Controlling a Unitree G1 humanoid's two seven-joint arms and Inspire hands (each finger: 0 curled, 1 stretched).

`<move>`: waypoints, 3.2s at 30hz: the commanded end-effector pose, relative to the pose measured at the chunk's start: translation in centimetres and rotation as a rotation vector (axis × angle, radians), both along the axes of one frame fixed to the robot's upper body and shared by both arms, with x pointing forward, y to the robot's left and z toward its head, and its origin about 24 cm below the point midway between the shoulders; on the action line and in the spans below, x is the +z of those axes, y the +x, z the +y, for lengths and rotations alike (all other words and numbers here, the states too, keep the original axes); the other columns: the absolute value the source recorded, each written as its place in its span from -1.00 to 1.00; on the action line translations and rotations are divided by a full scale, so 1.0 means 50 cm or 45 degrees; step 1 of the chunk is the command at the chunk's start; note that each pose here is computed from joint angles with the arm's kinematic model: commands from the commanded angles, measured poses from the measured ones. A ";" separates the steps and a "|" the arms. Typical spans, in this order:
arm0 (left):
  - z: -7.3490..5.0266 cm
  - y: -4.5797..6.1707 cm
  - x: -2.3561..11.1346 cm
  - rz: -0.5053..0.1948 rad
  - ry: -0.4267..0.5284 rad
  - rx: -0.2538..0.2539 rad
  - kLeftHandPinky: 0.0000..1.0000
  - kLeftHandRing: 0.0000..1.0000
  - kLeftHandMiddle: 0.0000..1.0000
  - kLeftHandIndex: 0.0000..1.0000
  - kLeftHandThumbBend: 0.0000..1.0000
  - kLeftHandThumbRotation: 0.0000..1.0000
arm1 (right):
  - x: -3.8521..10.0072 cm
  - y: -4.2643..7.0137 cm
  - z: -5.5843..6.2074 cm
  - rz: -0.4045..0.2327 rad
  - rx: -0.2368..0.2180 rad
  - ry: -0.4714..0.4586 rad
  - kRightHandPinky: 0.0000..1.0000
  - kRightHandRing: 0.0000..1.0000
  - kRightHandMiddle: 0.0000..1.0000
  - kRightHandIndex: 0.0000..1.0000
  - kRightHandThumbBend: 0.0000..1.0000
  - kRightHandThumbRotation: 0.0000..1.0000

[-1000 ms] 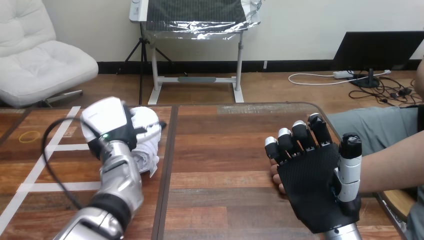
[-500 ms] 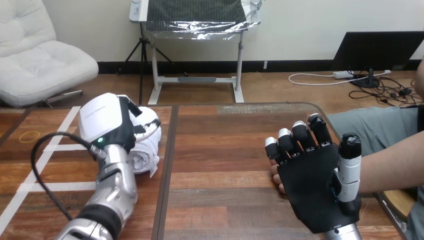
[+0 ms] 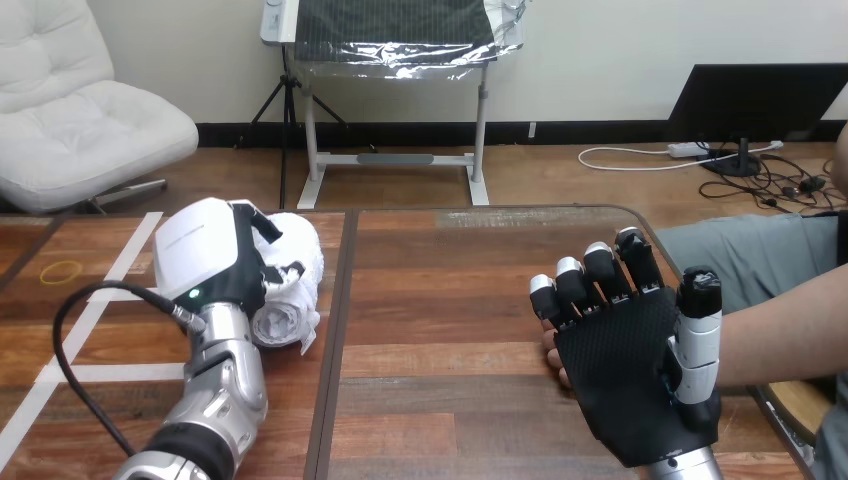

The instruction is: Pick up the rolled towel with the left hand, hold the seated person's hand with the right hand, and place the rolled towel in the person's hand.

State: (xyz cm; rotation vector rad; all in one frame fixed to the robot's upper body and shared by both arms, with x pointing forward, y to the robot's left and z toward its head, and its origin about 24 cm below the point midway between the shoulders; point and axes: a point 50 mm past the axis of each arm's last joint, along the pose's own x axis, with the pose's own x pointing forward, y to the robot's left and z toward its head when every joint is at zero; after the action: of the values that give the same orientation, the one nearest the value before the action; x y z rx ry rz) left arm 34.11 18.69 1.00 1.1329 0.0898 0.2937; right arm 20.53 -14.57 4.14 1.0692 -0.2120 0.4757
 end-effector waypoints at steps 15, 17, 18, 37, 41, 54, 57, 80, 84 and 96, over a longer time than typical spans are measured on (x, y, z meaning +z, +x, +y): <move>0.010 0.017 0.029 -0.047 0.057 -0.005 -0.72 -0.61 -0.43 0.06 0.26 -1.00 | 0.027 0.027 0.020 -0.106 0.010 0.082 -0.41 -0.27 -0.16 -0.14 0.84 -0.51; 0.010 0.017 0.029 -0.048 0.064 -0.001 -0.73 -0.62 -0.44 0.06 0.27 -1.00 | 0.027 0.027 0.020 -0.105 0.013 0.085 -0.41 -0.27 -0.16 -0.14 0.85 -0.51; 0.010 0.017 0.030 -0.050 0.068 0.001 -0.74 -0.62 -0.44 0.06 0.28 -1.00 | 0.027 0.027 0.020 -0.104 0.015 0.086 -0.41 -0.27 -0.16 -0.14 0.85 -0.51; 0.009 0.023 0.038 -0.044 0.109 0.091 -0.63 -0.47 -0.24 0.19 0.33 -0.84 | 0.027 0.028 0.020 -0.107 0.024 0.088 -0.43 -0.29 -0.17 -0.12 0.86 -0.52; 0.008 0.028 0.044 -0.006 0.122 0.127 -0.53 -0.35 -0.11 0.27 0.35 -0.66 | 0.027 0.028 0.020 -0.104 0.021 0.092 -0.42 -0.28 -0.16 -0.12 0.86 -0.53; 0.002 0.046 0.065 0.174 0.176 0.242 0.00 0.24 0.45 0.63 0.51 0.13 | 0.025 0.030 0.020 -0.105 0.019 0.082 -0.42 -0.29 -0.17 -0.13 0.85 -0.51; 0.000 0.050 0.071 0.213 0.213 0.263 0.12 0.35 0.55 0.68 0.56 0.27 | 0.025 0.030 0.020 -0.106 0.022 0.083 -0.42 -0.29 -0.17 -0.12 0.85 -0.51; -0.013 0.072 0.105 0.381 0.270 0.280 0.77 0.83 0.92 0.94 0.85 0.62 | 0.024 0.032 0.021 -0.114 0.030 0.054 -0.42 -0.28 -0.16 -0.13 0.91 -0.50; -0.013 0.073 0.106 0.394 0.288 0.273 0.78 0.84 0.92 0.94 0.87 0.62 | 0.024 0.032 0.021 -0.110 0.029 0.051 -0.42 -0.28 -0.16 -0.13 0.92 -0.49; -0.012 0.071 0.101 0.387 0.265 0.249 0.84 0.87 0.93 0.93 0.90 0.55 | 0.025 0.030 0.021 -0.118 0.027 0.030 -0.42 -0.28 -0.16 -0.14 0.91 -0.46</move>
State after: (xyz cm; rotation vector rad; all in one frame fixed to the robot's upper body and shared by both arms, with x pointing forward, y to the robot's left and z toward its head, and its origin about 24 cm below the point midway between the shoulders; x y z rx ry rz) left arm 36.06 18.43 3.19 1.3506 0.5514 0.2684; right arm 20.85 -14.31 3.77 1.0594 -0.1950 0.5058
